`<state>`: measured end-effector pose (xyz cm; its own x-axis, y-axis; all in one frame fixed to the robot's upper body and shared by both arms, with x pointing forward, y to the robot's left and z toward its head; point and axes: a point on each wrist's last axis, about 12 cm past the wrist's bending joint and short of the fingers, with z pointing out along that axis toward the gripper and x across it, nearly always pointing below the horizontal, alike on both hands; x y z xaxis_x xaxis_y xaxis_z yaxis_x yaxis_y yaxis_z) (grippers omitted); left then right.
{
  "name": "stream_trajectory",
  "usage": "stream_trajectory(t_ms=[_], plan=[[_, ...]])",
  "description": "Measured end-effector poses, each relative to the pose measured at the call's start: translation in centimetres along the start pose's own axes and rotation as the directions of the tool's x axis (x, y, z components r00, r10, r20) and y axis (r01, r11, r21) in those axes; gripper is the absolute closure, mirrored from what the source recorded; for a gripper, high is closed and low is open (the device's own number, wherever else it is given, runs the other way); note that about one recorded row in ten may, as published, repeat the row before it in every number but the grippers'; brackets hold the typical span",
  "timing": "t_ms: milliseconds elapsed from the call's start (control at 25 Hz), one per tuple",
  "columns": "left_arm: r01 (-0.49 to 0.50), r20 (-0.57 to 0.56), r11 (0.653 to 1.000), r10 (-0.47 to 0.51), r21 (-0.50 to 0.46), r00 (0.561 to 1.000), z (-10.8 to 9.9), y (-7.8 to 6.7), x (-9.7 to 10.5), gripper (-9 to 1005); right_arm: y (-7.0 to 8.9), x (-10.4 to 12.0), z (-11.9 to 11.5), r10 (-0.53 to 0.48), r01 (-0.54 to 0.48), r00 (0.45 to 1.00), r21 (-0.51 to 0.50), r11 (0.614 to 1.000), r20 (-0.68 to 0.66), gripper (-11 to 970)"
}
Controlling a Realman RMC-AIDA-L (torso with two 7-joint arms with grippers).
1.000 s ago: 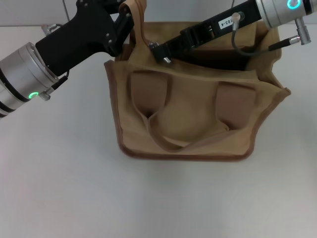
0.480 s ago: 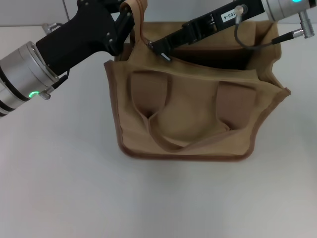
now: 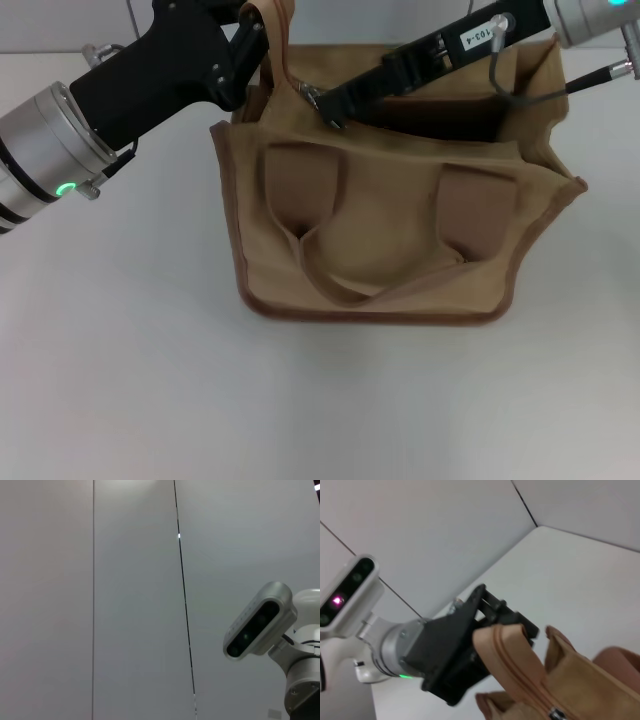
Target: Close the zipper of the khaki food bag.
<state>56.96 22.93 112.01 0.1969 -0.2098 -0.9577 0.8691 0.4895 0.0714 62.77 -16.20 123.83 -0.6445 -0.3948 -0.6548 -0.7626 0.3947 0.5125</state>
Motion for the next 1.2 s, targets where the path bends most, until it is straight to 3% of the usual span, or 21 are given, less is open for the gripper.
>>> stream_trajectory(t_ms=[240,840,1040,1200], plan=[[0.006,0.001,1.000,-0.006,0.001,1.000,0.06,-0.10,0.08,975,-0.55,0.57,0.53,0.036,-0.036,0.999,0.006,0.999,-0.016,718],[0.003,0.003,1.000,-0.003,0.006,1.000,0.33,-0.09,0.05,976,-0.18,-0.02,0.53,0.008,-0.008,1.000,0.019,1.000,0.000,729],[0.003,0.002,1.000,-0.003,0.008,1.000,0.41,-0.04,0.01,976,-0.11,0.02,0.72,-0.003,0.003,1.000,0.016,1.000,-0.004,897],[0.000,0.002,1.000,0.000,0.008,1.000,0.42,0.00,-0.02,975,0.01,-0.06,0.85,-0.010,0.010,1.000,0.011,1.000,0.000,927]])
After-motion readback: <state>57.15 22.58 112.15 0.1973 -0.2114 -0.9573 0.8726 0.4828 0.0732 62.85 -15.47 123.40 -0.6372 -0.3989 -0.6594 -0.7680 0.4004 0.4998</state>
